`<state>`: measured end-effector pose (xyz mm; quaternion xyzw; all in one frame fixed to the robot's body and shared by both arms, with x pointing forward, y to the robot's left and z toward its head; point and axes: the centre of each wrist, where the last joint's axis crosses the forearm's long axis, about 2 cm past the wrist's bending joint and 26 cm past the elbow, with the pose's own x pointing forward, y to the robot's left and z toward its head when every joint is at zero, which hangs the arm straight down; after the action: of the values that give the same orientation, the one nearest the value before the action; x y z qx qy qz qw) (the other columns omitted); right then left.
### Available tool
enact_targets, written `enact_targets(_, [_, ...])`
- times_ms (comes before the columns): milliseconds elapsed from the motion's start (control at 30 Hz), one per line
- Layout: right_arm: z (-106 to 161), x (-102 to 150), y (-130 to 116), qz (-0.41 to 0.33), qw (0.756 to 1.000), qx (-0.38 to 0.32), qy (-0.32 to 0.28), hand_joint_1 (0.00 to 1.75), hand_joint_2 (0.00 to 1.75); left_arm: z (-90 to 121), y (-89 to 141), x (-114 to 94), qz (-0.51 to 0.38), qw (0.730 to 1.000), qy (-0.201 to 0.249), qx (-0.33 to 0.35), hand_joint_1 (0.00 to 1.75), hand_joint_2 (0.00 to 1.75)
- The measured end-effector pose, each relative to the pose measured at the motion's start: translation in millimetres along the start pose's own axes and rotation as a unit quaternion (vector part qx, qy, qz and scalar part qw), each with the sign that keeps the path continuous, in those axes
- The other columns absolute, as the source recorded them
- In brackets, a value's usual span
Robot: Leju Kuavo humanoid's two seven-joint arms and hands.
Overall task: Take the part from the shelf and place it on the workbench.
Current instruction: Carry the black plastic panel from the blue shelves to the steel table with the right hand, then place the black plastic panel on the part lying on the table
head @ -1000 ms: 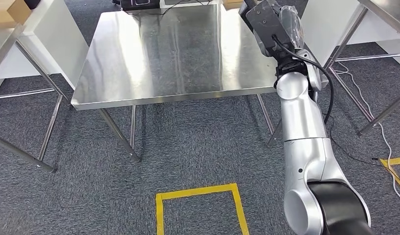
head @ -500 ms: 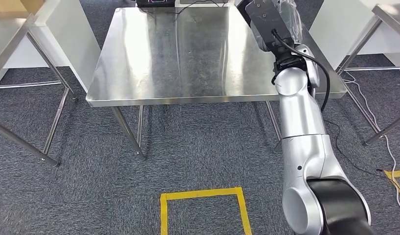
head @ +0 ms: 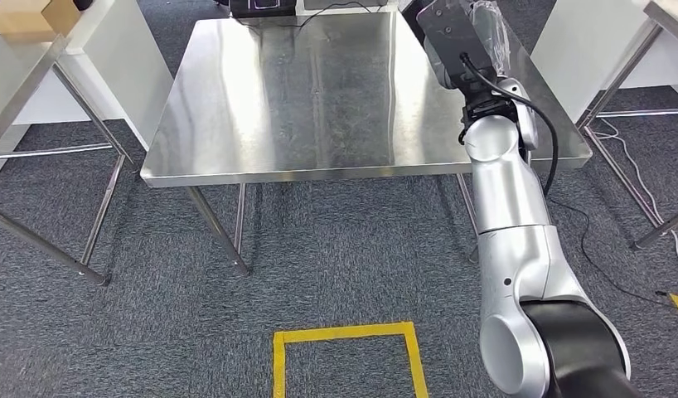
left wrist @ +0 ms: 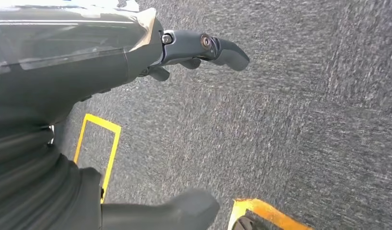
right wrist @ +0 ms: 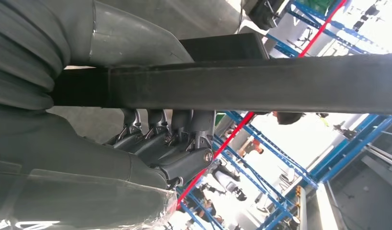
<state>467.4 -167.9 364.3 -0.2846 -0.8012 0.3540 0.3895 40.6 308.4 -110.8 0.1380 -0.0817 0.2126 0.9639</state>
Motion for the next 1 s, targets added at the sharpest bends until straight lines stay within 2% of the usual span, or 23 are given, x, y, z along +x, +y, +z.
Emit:
enact_targets(667, [0.6, -6.8, 7.0, -0.010, 1.000, -0.002, 0.006, 1.75, 1.75, 0.9, -2.5, -2.0, -0.001, 1.000, -0.010, -0.003, 0.00, 1.75])
enact_targets(1000, [-2.3, -0.6, 11.0, -0.017, 1.000, -0.001, -0.001, 1.75, 1.75, 1.4, -3.9, -3.4, -0.002, 1.000, -0.012, -0.006, 0.00, 1.75])
